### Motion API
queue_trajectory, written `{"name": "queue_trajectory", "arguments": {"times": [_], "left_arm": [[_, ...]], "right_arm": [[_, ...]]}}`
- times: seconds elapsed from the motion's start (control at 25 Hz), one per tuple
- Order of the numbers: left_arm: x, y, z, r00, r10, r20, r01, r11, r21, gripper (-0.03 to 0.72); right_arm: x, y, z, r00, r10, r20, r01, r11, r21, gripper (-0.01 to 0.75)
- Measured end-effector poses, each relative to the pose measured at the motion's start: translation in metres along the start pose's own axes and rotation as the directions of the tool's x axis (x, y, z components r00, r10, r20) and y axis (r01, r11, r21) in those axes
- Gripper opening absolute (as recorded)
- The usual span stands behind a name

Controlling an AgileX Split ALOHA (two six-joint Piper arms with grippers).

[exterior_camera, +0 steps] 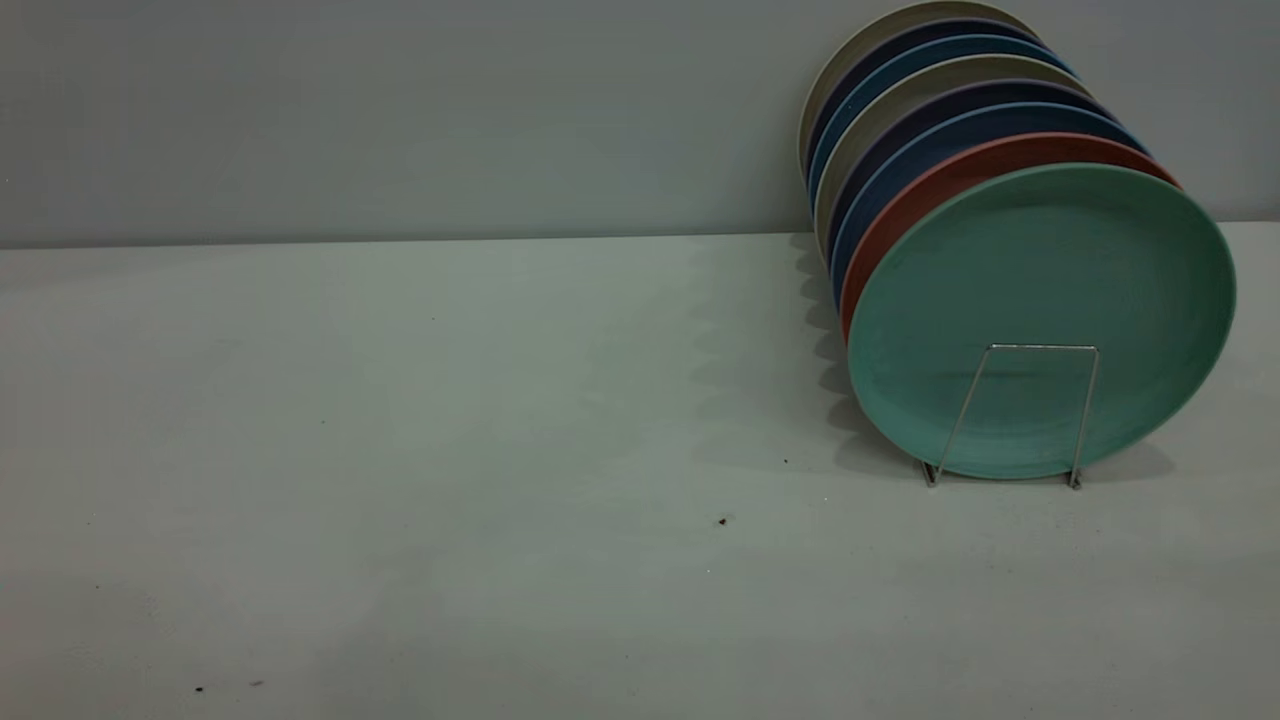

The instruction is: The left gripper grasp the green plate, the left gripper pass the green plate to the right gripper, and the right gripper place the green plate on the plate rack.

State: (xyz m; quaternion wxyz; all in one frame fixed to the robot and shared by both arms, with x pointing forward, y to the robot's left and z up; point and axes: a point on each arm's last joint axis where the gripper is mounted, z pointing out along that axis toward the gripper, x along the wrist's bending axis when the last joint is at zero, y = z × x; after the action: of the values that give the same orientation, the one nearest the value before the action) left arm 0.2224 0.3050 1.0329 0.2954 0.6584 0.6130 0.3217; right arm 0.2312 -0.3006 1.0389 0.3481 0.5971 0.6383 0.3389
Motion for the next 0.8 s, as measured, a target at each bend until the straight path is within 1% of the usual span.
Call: {"name": "queue_trajectory", "arguments": {"times": [0.8], "left_arm": [[0.0001, -0.0002, 0.0, 1.0, -0.001, -0.001, 0.001, 1.0, 0.002, 0.591]], "right_arm": [[0.0001, 0.0, 0.0, 1.0, -0.004, -0.009, 0.004, 1.0, 0.0, 0.456]]}}
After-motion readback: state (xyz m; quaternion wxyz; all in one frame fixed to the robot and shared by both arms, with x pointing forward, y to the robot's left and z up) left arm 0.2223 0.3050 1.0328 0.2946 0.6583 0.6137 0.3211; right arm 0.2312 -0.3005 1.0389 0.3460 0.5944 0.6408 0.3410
